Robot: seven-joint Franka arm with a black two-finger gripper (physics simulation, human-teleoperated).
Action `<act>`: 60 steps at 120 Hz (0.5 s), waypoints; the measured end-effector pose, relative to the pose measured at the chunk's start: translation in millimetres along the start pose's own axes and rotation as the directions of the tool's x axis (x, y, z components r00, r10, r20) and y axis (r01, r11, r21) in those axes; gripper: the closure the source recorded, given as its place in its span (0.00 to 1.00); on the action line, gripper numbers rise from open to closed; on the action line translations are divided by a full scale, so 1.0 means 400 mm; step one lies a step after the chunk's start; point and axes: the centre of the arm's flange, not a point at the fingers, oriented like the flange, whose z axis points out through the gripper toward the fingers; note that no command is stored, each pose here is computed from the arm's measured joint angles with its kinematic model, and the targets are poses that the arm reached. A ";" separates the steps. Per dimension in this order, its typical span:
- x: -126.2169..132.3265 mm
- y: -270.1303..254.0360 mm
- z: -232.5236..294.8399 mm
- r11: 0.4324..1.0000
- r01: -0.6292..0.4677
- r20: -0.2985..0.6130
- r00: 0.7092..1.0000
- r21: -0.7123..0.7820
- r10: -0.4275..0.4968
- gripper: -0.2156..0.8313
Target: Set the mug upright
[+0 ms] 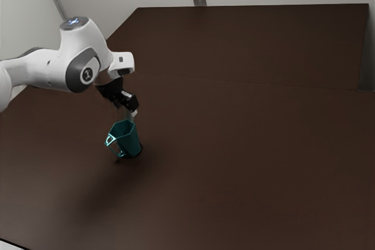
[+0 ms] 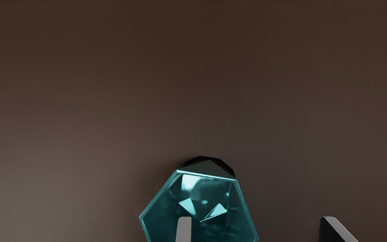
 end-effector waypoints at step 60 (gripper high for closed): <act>0.243 -0.121 -0.152 0.986 0.160 0.155 0.976 -0.036 -0.153 0.23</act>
